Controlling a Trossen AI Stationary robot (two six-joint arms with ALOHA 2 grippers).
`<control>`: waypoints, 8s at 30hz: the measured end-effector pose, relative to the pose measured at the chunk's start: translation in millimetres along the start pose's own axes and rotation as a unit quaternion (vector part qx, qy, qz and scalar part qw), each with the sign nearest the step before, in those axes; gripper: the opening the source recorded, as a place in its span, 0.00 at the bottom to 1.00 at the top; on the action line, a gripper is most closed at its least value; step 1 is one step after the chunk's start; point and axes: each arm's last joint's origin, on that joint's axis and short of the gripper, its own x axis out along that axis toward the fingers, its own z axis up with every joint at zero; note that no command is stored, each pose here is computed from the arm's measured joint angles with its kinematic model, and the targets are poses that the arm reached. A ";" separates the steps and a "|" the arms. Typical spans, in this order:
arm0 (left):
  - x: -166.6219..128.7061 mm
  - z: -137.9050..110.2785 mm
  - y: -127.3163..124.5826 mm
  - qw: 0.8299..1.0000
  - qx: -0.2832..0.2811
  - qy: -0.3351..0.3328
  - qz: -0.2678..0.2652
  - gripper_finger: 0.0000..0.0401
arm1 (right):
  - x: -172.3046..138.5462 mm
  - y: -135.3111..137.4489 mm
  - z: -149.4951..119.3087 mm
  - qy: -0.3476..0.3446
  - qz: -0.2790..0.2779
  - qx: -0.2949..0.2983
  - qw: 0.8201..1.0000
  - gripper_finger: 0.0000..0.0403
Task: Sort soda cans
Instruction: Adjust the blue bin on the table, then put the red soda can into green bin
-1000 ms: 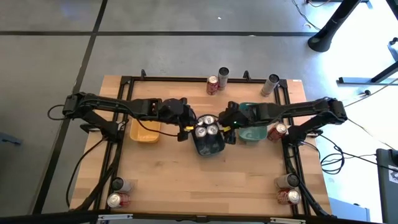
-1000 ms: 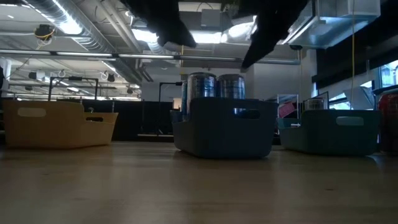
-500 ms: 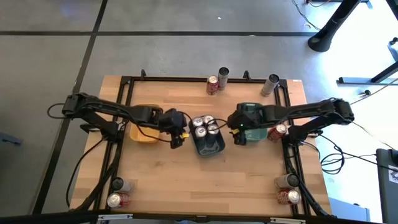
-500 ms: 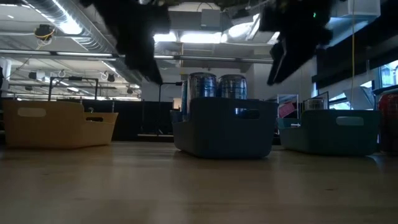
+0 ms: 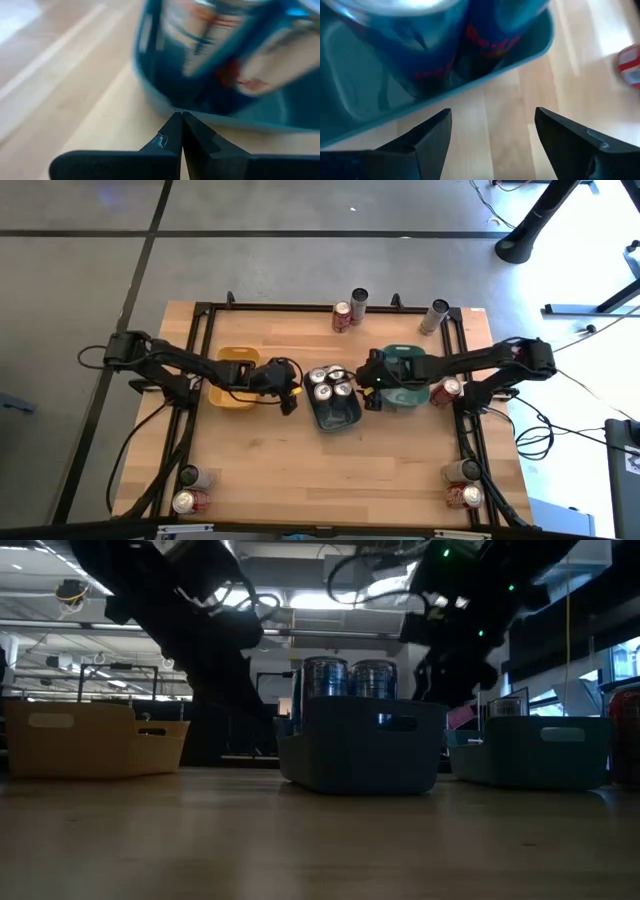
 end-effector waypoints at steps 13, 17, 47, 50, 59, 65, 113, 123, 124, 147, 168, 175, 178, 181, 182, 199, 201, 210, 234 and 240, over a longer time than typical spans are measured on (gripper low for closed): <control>13.3 12.4 25.3 0.999 0.010 -0.035 0.040 0.00 | 31.1 0.0 3.5 -0.024 -0.003 0.022 0.999 0.71; 15.1 16.9 39.5 0.997 0.012 -0.037 0.062 0.00 | 31.8 -7.8 8.2 -0.050 -0.011 0.040 0.998 0.71; 14.9 21.6 68.1 0.994 -0.033 -0.027 0.105 0.00 | -61.6 -95.9 93.8 -0.101 -0.103 0.000 0.990 0.71; 14.9 21.5 68.1 0.993 -0.036 -0.027 0.105 0.00 | -65.8 -106.1 102.4 -0.112 -0.129 -0.034 0.985 0.71; 14.9 21.3 68.2 0.993 -0.036 -0.026 0.105 0.00 | -51.9 -182.1 129.8 -0.066 -0.173 -0.093 0.978 0.71; 14.9 20.1 68.5 0.994 -0.030 -0.019 0.107 0.00 | -27.8 -224.2 136.8 -0.030 -0.146 -0.072 0.986 0.71; 14.9 20.1 68.0 0.993 -0.054 -0.023 0.105 0.00 | 26.3 -229.2 108.8 0.052 -0.049 -0.047 0.996 0.86; 14.9 19.9 68.1 0.993 -0.054 -0.022 0.105 0.00 | 56.9 -229.6 96.1 0.104 -0.053 -0.045 0.992 0.86; 14.9 19.9 68.1 0.993 -0.053 -0.022 0.106 0.00 | 59.5 -229.1 94.1 0.113 -0.051 -0.044 0.991 0.86; 14.9 20.0 68.0 0.993 -0.054 -0.023 0.105 0.00 | 59.8 -219.6 94.7 0.133 -0.043 -0.051 0.989 0.69; 14.9 20.3 68.0 0.993 -0.056 -0.024 0.105 0.00 | -122.5 -141.0 120.9 0.094 -0.080 0.024 0.992 0.69; 14.9 20.7 67.8 0.993 -0.054 -0.026 0.104 0.00 | -174.4 -120.8 99.6 0.121 -0.071 0.122 0.983 0.69; 14.9 20.7 67.8 0.993 -0.054 -0.026 0.104 0.00 | -183.9 -113.7 92.9 0.141 -0.073 0.147 0.976 0.69; 14.9 20.7 67.8 0.993 -0.054 -0.026 0.104 0.00 | -180.9 -108.4 85.4 0.147 -0.090 0.158 0.972 0.69; 14.9 20.7 67.8 0.993 -0.054 -0.026 0.104 0.00 | -177.8 -106.1 81.2 0.152 -0.092 0.161 0.971 0.69; 15.0 20.7 67.8 0.993 -0.052 -0.026 0.104 0.00 | -82.6 -81.4 -0.1 0.181 -0.109 0.180 0.961 0.69; 14.9 20.8 67.8 0.993 -0.052 -0.026 0.104 0.00 | -74.6 -79.5 -5.9 0.180 -0.110 0.182 0.960 0.69; 14.9 20.8 67.8 0.993 -0.055 -0.027 0.104 0.00 | -53.3 -75.3 -19.9 0.157 -0.119 0.182 0.963 0.71; 14.9 20.7 67.8 0.993 -0.056 -0.026 0.104 0.00 | -109.0 -79.7 -0.9 0.265 -0.067 0.171 0.947 0.89; 15.0 21.0 67.7 0.993 -0.056 -0.028 0.104 0.00 | -107.4 -80.6 2.8 0.244 -0.067 0.176 0.951 0.89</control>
